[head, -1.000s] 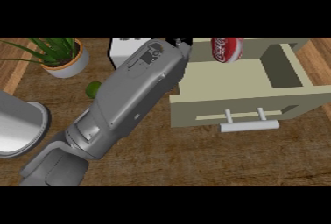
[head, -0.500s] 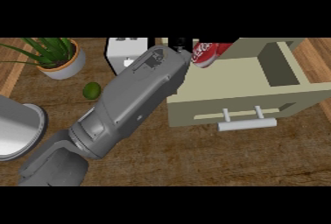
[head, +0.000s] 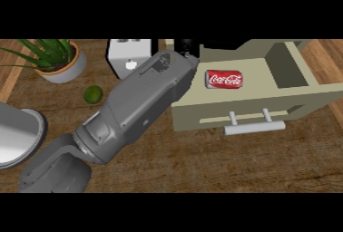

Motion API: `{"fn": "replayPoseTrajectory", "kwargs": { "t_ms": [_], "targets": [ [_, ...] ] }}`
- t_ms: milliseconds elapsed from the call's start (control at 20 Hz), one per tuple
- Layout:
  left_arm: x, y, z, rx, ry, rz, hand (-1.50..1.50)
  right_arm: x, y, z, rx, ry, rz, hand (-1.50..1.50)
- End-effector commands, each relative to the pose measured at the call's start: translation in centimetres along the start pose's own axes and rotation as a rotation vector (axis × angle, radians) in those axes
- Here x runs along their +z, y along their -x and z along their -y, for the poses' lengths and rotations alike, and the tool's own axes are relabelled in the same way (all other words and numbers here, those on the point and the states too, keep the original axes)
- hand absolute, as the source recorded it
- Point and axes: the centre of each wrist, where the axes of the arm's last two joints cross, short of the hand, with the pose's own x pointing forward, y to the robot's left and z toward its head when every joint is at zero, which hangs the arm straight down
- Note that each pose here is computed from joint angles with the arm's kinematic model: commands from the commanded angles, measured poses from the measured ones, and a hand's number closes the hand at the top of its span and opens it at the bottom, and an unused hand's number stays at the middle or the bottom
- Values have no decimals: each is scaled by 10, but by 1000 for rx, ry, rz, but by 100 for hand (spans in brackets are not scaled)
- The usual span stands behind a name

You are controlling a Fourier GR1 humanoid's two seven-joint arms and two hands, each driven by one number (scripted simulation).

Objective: Pick up the can, place it into the drawer and close the drawer

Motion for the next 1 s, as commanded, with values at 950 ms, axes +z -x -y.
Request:
{"fn": "replayPoseTrajectory", "kwargs": {
  "t_ms": [950],
  "targets": [
    [4, -4, 5, 91, 1, 100, -150, -28, -35, -25, 415, -164, 292, -150]
  ]
}}
